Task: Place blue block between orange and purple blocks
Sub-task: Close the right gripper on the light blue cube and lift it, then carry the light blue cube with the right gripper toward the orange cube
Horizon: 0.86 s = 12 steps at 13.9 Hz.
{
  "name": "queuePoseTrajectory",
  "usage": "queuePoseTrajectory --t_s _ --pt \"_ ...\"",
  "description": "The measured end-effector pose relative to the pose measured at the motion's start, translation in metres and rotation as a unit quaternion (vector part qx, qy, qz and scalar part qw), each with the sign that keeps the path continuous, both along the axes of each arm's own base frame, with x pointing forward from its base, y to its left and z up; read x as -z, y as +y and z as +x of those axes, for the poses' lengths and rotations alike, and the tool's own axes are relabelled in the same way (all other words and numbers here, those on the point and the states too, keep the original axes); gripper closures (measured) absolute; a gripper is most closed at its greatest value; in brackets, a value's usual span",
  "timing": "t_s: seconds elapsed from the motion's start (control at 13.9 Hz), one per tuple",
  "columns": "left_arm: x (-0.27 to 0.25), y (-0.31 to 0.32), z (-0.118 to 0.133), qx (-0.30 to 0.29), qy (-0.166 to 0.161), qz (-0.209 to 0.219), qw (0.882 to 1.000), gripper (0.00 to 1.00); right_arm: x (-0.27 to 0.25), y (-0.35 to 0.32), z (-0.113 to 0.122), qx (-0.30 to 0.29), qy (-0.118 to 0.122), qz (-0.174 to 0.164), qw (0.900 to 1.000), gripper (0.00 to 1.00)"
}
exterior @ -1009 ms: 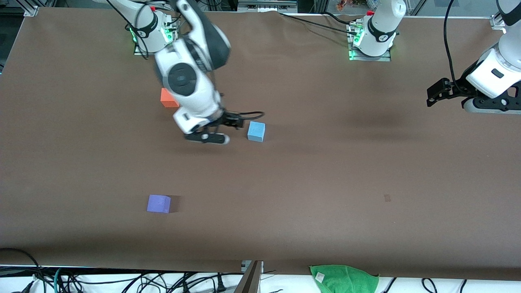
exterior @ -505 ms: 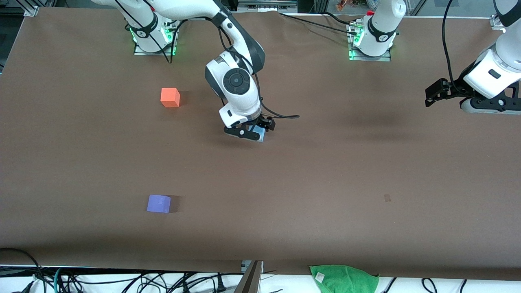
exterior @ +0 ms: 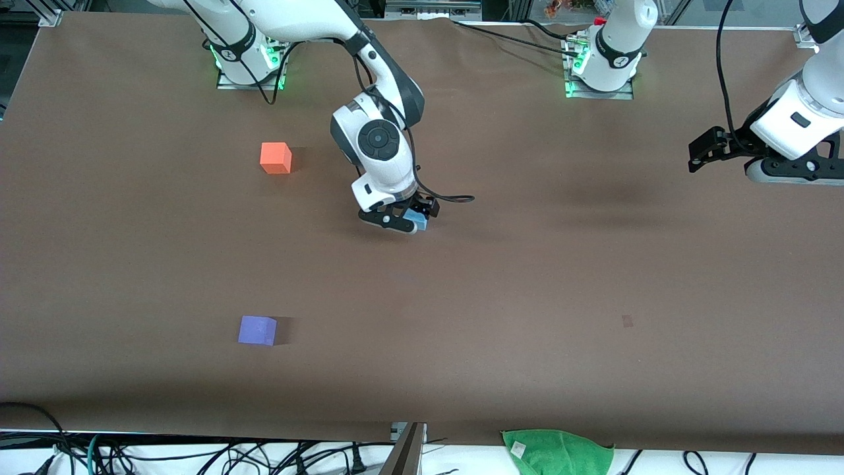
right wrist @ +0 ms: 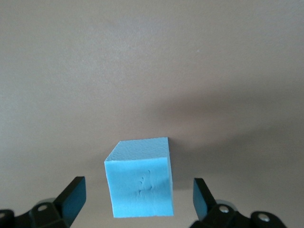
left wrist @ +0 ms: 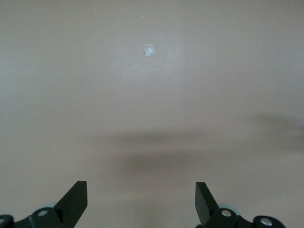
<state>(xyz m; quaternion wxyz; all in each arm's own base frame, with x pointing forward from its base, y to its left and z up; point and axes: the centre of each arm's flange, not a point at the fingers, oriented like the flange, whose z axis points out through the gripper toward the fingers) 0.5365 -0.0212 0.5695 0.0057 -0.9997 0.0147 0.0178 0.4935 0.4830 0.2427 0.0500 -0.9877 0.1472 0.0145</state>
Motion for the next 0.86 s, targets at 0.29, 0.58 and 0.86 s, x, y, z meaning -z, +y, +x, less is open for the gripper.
queuePoseTrajectory --t_s 0.29,0.58,0.86 --pt "0.001 0.0 -0.001 0.0 0.006 0.0 1.0 0.0 0.024 0.017 -0.018 0.0 -0.002 -0.001 1.0 0.0" --pt "0.001 0.002 -0.001 -0.002 0.006 0.0 1.0 0.0 0.047 0.014 -0.023 -0.001 0.003 -0.011 1.0 0.04" --pt "0.001 0.002 -0.001 -0.002 0.006 0.0 1.0 0.0 0.047 0.012 -0.022 -0.003 0.002 -0.013 1.0 0.33"
